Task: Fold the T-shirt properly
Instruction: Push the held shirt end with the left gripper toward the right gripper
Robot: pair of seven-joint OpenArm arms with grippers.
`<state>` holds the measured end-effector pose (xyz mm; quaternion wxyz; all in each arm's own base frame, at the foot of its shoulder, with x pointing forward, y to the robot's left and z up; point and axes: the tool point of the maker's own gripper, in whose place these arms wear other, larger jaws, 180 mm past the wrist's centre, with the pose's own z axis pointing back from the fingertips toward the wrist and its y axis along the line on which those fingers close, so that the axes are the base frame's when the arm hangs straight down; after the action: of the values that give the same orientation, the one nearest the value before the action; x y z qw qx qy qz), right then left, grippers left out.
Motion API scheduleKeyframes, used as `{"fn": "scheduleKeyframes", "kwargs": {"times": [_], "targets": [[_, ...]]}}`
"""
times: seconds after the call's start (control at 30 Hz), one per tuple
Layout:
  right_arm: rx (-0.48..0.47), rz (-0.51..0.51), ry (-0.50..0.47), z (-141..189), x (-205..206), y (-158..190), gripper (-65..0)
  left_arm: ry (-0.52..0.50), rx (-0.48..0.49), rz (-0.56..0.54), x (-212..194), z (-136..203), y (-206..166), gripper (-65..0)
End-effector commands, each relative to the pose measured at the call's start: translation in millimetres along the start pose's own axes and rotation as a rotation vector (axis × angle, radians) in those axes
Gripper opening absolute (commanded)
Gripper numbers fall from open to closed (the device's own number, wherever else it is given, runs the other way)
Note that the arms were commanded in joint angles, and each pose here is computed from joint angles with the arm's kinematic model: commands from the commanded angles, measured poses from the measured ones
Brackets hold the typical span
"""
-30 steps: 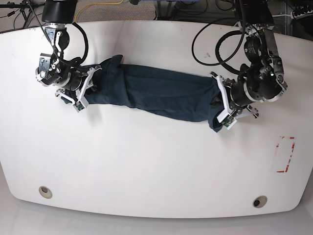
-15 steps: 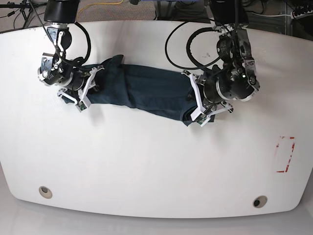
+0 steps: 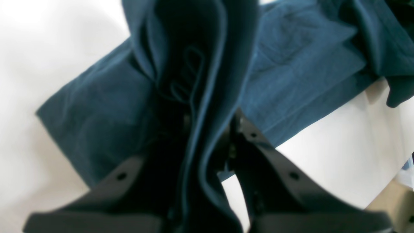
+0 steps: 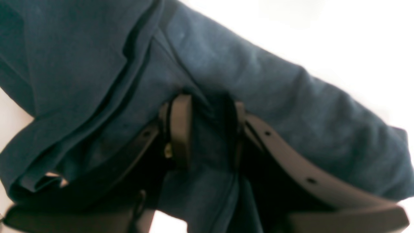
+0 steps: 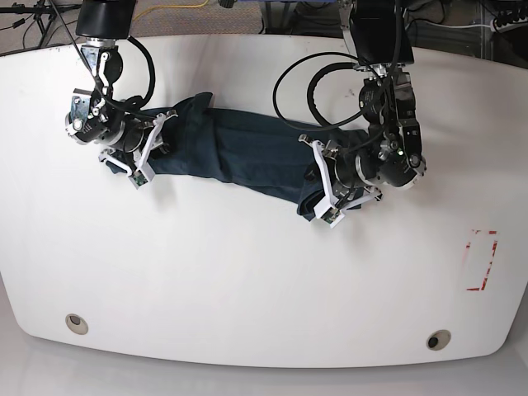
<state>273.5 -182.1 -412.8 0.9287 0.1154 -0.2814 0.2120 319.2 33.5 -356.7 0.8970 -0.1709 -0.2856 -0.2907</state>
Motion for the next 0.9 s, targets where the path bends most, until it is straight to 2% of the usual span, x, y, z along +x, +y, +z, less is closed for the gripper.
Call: {"fn": "scheduleKeyframes", "kwargs": {"times": [0.0,0.3,0.47,0.6,0.67,0.87], "targets": [[-0.013,0.018,-0.043,6,14,-5,-49.1,-0.049,-0.018,-0.023,23,-2,0,-59.4],[-0.012,0.018,-0.044,5,14,-4,-49.1,-0.023,-0.094,-0.073,35,-20,-17,-59.0],[-0.011,0.017,-0.045,5,14,-4,-49.1,-0.046,-0.168,-0.080,44,-24,-33,-55.4],[-0.010,0.016,-0.046,6,14,-4,-49.1,-0.055,-0.173,-0.096,50,-24,-35,-54.2],[-0.011,0.017,-0.045,5,14,-4,-49.1,-0.048,-0.180,-0.122,54,-25,-40,-52.1],[-0.011,0.017,-0.045,5,14,-4,-49.1,-0.046,-0.247,-0.204,67,-23,-64,-37.9]]}}
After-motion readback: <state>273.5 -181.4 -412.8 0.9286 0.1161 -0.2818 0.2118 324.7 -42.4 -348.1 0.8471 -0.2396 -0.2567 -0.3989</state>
